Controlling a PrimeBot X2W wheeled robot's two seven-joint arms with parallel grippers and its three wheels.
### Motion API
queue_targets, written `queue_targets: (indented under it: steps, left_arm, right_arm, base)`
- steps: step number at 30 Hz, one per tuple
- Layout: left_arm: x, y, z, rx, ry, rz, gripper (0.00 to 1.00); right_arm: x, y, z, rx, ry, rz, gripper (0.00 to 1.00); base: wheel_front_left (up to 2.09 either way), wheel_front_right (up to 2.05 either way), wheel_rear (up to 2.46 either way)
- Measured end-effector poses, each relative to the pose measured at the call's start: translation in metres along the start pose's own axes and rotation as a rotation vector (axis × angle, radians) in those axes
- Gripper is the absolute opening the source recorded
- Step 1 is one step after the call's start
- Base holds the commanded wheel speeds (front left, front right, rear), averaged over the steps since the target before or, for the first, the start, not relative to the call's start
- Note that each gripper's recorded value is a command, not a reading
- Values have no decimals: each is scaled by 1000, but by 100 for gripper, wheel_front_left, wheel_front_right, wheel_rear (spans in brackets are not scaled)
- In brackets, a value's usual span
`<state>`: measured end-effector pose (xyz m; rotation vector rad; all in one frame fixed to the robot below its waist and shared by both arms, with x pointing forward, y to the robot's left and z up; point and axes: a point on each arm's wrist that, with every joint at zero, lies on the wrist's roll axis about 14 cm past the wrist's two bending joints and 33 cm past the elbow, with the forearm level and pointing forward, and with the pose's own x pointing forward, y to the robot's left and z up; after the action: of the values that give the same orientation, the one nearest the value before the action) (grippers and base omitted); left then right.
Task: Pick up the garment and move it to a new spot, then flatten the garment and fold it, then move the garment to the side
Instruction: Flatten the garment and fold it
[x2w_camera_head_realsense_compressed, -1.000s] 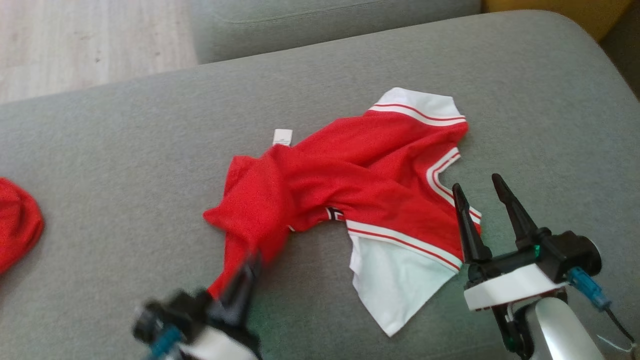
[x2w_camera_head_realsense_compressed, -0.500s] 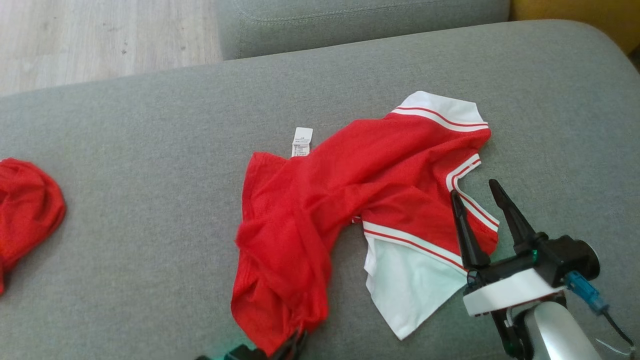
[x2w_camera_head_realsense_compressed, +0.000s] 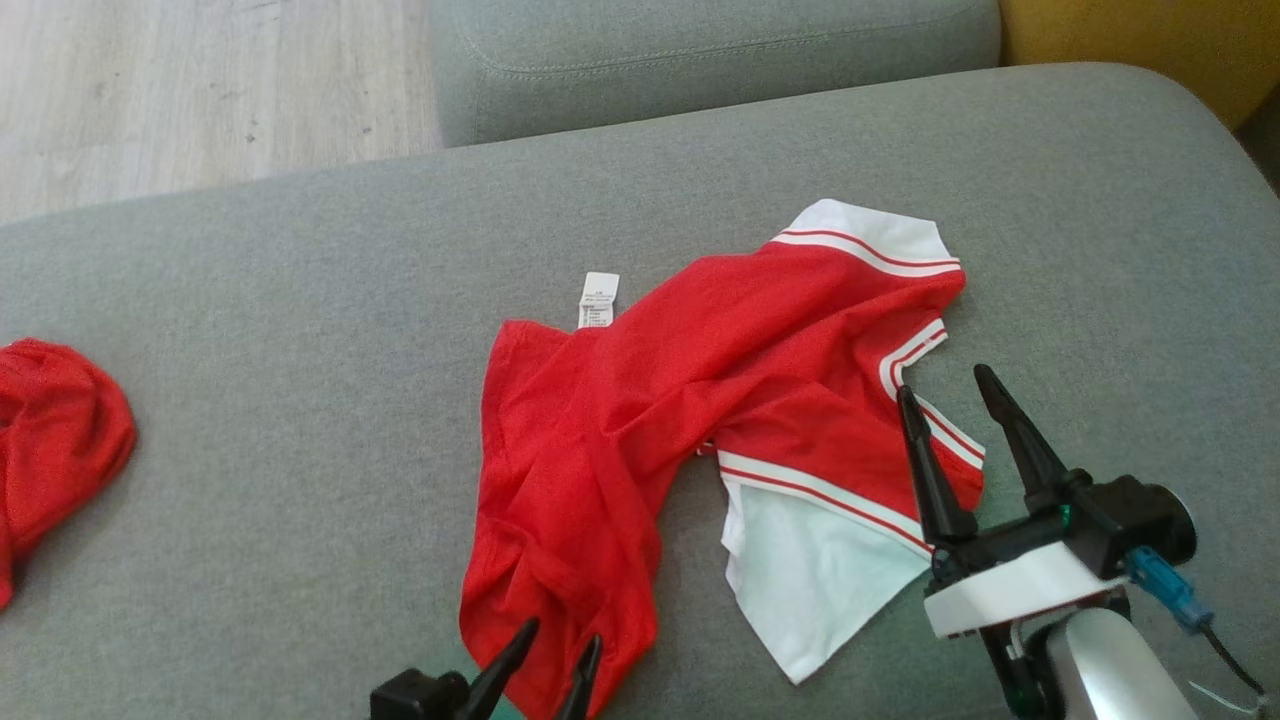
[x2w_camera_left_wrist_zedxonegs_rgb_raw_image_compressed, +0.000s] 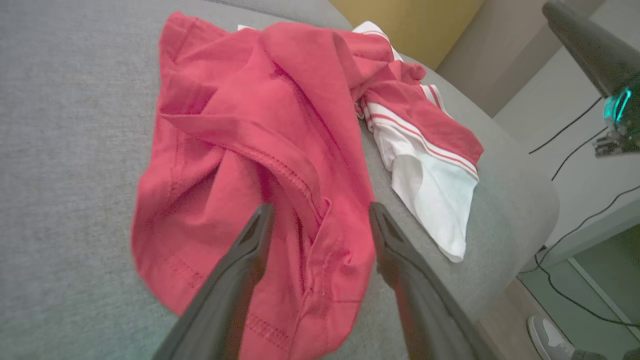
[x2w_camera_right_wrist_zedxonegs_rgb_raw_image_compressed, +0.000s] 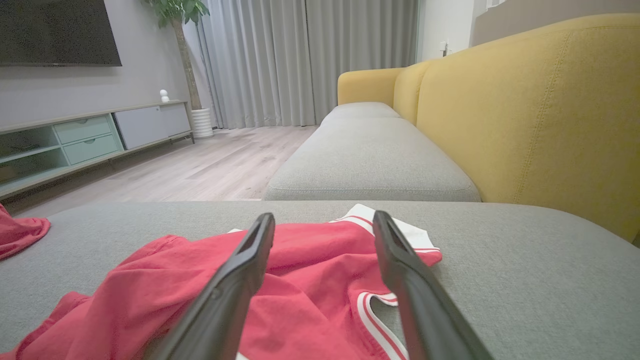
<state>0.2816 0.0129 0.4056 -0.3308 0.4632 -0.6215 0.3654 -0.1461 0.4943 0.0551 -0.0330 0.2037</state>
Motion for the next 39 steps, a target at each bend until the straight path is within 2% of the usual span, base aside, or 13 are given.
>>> queue_targets:
  steps: [10,21,22,23,25,27,28,30,33,39]
  left_arm:
    - [9,-9,-20,-15,91,0,100]
    - [21,-4,-32,6,139,8,100]
    - [22,-4,-31,6,135,7,95]
    - [23,-5,-31,6,133,6,74]
    - [25,-4,-30,10,131,7,47]
    - [25,-3,-30,17,132,8,27]
    - [24,-3,-30,19,133,8,13]
    - [23,-1,-29,23,131,12,0]
    - [21,0,-24,14,110,18,0]
    - [5,15,11,-80,-25,86,0]
  right_arm:
    - [-3,-1,-4,1,13,-5,100]
    - [-6,-8,-8,2,26,-30,100]
    - [-6,-8,-8,2,27,-31,100]
    - [-6,-8,-8,2,27,-32,100]
    - [-6,-8,-8,3,27,-32,100]
    - [-6,-9,-8,3,26,-33,100]
    - [-6,-9,-8,3,26,-33,100]
    - [-5,-9,-7,3,23,-34,100]
    - [-5,-8,-5,2,15,-30,100]
    - [-5,-1,-5,8,15,-10,100]
  base:
    - [0,0,0]
    - [0,0,0]
    - [0,0,0]
    - [0,0,0]
    - [0,0,0]
    - [0,0,0]
    - [0,0,0]
    - [0,0,0]
    - [0,0,0]
    - [0,0,0]
